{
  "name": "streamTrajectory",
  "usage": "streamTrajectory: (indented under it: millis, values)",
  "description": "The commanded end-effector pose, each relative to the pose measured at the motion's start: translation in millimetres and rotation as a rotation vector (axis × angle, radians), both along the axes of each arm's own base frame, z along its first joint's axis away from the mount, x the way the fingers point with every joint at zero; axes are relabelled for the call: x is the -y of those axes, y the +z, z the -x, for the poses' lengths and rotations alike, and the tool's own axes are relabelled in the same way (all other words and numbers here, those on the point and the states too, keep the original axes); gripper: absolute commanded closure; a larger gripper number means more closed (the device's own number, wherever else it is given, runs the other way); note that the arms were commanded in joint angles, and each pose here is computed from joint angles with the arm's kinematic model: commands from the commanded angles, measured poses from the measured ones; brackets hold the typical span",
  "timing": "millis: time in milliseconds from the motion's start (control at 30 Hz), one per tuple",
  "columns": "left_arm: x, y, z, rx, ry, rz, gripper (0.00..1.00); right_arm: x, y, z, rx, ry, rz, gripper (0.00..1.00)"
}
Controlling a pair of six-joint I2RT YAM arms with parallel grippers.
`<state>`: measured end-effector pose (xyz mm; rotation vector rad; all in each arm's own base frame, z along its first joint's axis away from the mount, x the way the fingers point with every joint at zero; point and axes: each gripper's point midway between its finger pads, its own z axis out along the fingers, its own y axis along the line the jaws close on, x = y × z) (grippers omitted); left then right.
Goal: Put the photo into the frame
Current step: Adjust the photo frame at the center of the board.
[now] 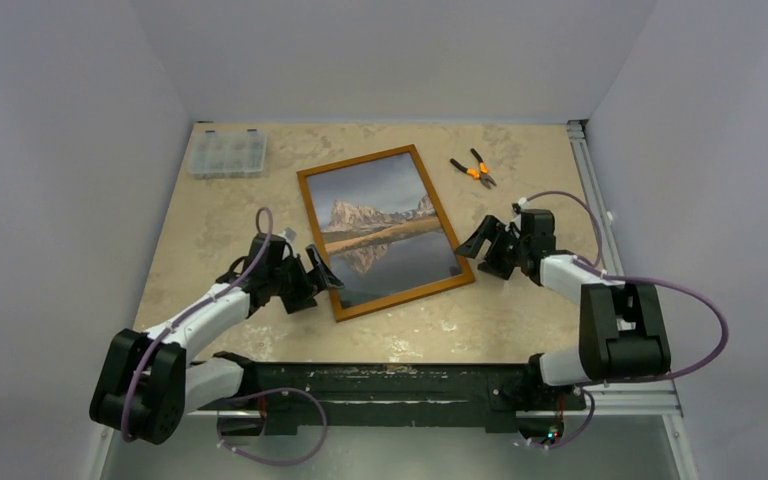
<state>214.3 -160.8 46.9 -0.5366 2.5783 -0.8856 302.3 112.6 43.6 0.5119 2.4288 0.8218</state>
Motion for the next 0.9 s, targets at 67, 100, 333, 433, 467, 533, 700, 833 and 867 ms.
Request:
streamTrajectory:
  millis: [67,100,333,433,467,533,700,833,867]
  values:
    - [2,2,-16,0.013,0.000,-0.006,0.11,-3,-21,1,-0.060,0.043,-0.001,0.19]
    - [2,1,-18,0.011,0.002,-0.009,0.11,-5,-23,0,-0.064,0.046,-0.013,0.20]
    - [9,-8,-25,-0.020,-0.003,0.010,0.13,-13,-29,9,-0.081,0.081,-0.058,0.22]
    - [10,-14,-25,-0.035,-0.005,0.016,0.13,-15,-32,16,-0.089,0.092,-0.067,0.22]
    - [11,-16,-25,-0.038,-0.004,0.021,0.13,-15,-33,19,-0.091,0.096,-0.069,0.22]
    - [14,-17,-25,-0.043,-0.010,0.038,0.13,-16,-35,26,-0.098,0.105,-0.071,0.22]
    - [20,-19,-24,-0.051,-0.025,0.057,0.14,-18,-36,42,-0.111,0.129,-0.087,0.22]
    - [26,-19,-22,-0.048,-0.044,0.057,0.14,-20,-33,53,-0.110,0.143,-0.102,0.23]
    - [27,-20,-21,-0.048,-0.049,0.053,0.14,-21,-30,55,-0.103,0.145,-0.106,0.23]
